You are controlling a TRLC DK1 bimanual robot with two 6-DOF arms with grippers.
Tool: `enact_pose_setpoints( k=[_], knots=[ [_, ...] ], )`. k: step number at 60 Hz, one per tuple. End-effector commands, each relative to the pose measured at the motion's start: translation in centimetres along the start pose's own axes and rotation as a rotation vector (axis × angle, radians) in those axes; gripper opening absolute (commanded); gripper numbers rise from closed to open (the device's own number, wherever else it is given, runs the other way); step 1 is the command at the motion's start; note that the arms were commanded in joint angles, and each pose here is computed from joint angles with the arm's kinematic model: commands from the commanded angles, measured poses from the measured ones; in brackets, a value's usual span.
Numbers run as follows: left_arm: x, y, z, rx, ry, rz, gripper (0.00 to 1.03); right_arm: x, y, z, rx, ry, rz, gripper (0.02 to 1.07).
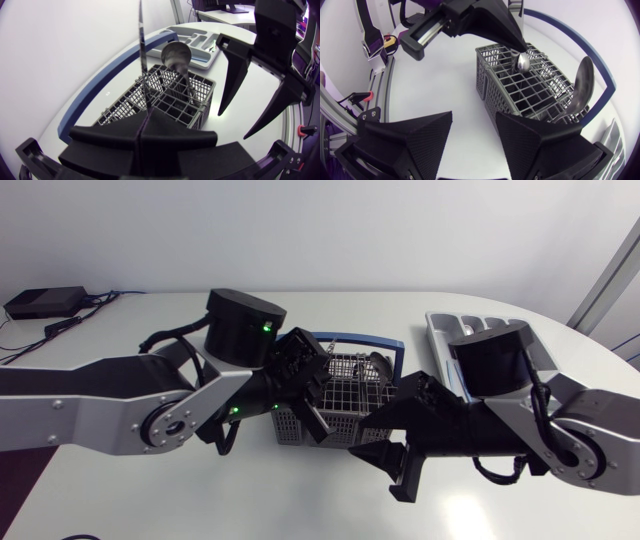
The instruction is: Unload the cutlery basket into the drawer organizer.
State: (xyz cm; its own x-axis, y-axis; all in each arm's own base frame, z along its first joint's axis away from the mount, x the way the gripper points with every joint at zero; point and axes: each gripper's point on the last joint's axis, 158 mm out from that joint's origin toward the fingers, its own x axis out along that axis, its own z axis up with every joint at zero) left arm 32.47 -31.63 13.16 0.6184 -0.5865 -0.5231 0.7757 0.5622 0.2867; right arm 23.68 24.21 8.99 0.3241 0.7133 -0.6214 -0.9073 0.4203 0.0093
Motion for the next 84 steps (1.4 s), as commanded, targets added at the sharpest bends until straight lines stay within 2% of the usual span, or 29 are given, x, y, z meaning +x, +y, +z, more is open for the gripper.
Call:
enact_pose_setpoints(
  k=[1, 38, 69, 71, 77, 79, 84],
  knots=[
    [-1.1, 0.6, 1.1, -0.023, -0.034, 0.015, 0.06, 0.6, -0.1, 0.9, 0.002, -0.011, -0.003, 0.66],
    [-3.9, 0.1, 2.9, -0.043, -0.067, 0.003, 0.06, 3.1, -1.5, 2.4, 0.003, -0.008, -0.032, 0.66],
    [-4.3, -0.7, 2.5, -0.021, -0.057, 0.025, 0.05, 4.6, -3.1, 3.0, 0.042, 0.0, -0.084, 0.66],
    [-4.3, -0.7, 2.5, -0.018, -0.058, 0.025, 0.05, 4.8, -3.2, 2.8, 0.045, 0.003, -0.084, 0.62],
    [-4.2, -0.9, 2.3, -0.013, -0.059, 0.024, 0.05, 5.1, -3.4, 2.8, 0.043, -0.003, -0.087, 0.39],
    [-4.2, -0.9, 2.3, -0.012, -0.062, 0.024, 0.05, 5.1, -3.3, 2.8, 0.043, -0.004, -0.084, 0.28],
    [-4.3, -1.1, 2.2, -0.009, -0.066, 0.022, 0.05, 4.9, -3.6, 3.3, 0.04, -0.02, -0.093, 0.1]
  ],
)
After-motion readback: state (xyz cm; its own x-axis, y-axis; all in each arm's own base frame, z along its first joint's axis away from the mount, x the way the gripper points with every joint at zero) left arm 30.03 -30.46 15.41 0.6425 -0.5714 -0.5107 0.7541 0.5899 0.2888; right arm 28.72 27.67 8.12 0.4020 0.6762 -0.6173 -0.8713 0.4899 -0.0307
